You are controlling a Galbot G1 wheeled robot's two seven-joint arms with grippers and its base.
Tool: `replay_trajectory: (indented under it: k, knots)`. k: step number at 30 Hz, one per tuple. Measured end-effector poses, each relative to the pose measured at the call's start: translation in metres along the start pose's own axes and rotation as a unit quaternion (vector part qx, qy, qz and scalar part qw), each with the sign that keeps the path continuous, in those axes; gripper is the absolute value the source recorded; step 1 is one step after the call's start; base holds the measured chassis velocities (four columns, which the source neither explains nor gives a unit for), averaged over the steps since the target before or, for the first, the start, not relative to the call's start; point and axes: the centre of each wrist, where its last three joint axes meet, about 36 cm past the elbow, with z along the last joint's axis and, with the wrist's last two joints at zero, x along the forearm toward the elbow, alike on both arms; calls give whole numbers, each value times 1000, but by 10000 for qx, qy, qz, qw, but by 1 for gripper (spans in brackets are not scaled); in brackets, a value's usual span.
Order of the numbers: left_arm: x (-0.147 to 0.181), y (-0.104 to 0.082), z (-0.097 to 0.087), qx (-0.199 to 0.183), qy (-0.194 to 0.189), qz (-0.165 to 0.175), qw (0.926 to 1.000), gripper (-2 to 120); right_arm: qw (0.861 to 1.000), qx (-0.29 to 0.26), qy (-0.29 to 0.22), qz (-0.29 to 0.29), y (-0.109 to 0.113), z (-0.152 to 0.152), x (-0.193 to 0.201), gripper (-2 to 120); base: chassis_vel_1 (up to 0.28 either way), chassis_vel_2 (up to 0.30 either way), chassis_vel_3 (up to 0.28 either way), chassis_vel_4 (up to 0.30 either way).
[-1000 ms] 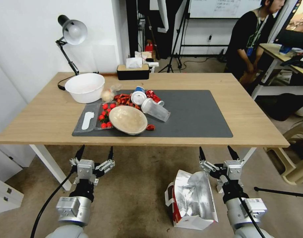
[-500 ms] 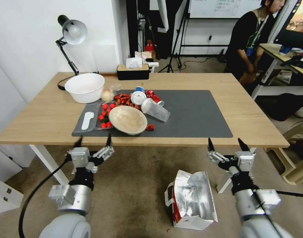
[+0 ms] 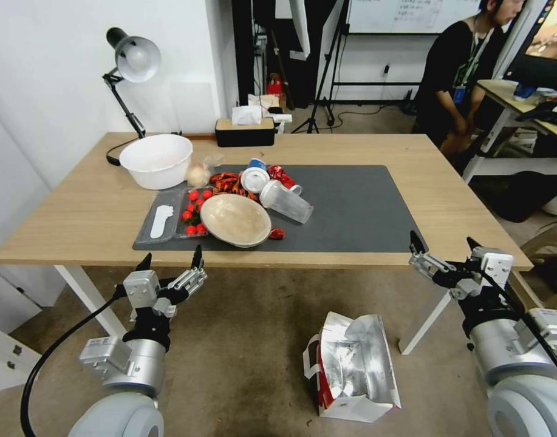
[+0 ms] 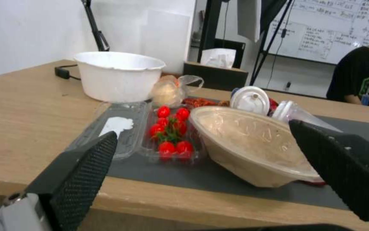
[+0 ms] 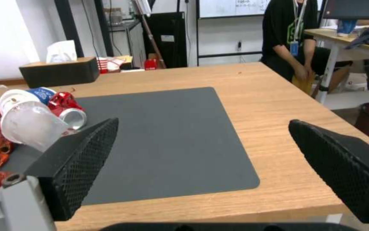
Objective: Pick up the food delivery bag from the floor and place it on the table.
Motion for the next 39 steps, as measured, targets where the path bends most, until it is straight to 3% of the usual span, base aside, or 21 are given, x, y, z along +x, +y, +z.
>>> replay_trajectory:
  k: [39]
  knots:
    - [2,2,5,-52,-12,-24,10000,100,10000,51,-18,-53,1,5,2,100,0,0,0,0]
